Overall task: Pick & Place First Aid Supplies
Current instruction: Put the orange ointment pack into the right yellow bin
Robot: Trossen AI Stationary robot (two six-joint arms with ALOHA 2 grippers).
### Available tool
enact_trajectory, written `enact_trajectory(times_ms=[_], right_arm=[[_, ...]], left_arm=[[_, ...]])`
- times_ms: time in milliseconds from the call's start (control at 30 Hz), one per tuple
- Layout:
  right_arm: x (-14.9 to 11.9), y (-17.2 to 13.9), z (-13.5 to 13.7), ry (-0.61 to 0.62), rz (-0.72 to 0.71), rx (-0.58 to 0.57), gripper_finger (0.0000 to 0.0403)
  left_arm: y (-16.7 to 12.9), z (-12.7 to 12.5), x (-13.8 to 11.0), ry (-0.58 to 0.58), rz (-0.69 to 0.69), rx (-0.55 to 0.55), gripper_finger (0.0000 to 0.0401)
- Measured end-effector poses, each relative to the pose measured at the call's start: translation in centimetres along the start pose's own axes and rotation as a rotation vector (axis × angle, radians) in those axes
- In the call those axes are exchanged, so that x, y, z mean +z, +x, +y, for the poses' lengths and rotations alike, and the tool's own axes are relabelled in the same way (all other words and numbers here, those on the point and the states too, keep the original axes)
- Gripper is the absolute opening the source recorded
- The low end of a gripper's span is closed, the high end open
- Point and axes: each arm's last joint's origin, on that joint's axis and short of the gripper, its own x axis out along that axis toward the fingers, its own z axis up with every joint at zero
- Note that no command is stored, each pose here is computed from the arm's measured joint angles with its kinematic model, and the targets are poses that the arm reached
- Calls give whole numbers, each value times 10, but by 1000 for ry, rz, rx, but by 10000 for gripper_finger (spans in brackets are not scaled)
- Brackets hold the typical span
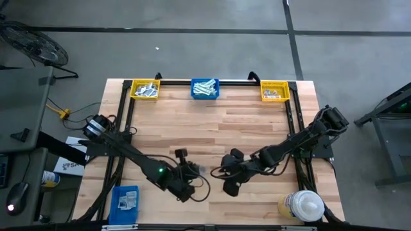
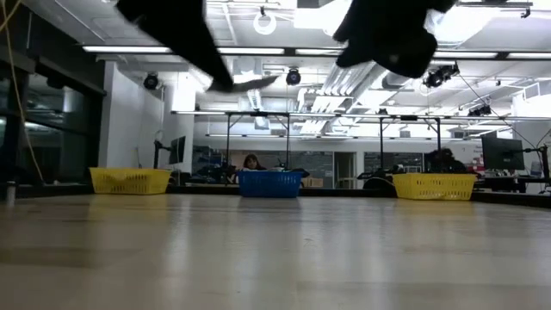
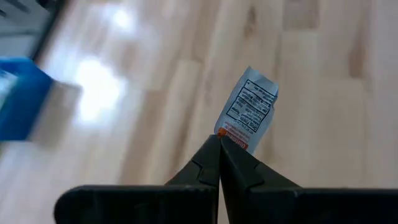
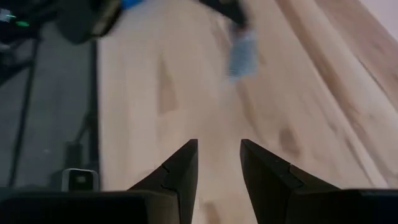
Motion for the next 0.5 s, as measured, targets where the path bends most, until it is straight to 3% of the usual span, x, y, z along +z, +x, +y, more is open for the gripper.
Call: enact_trajectory(times_ms=[167,500], right_arm=[[10,1,2,-18,-61,65,114],[24,4,-10,29,-140,1,114]], left_arm=[[-4,10,23,27,-60,71,0],[-6,16,32,69,-95,133,0]])
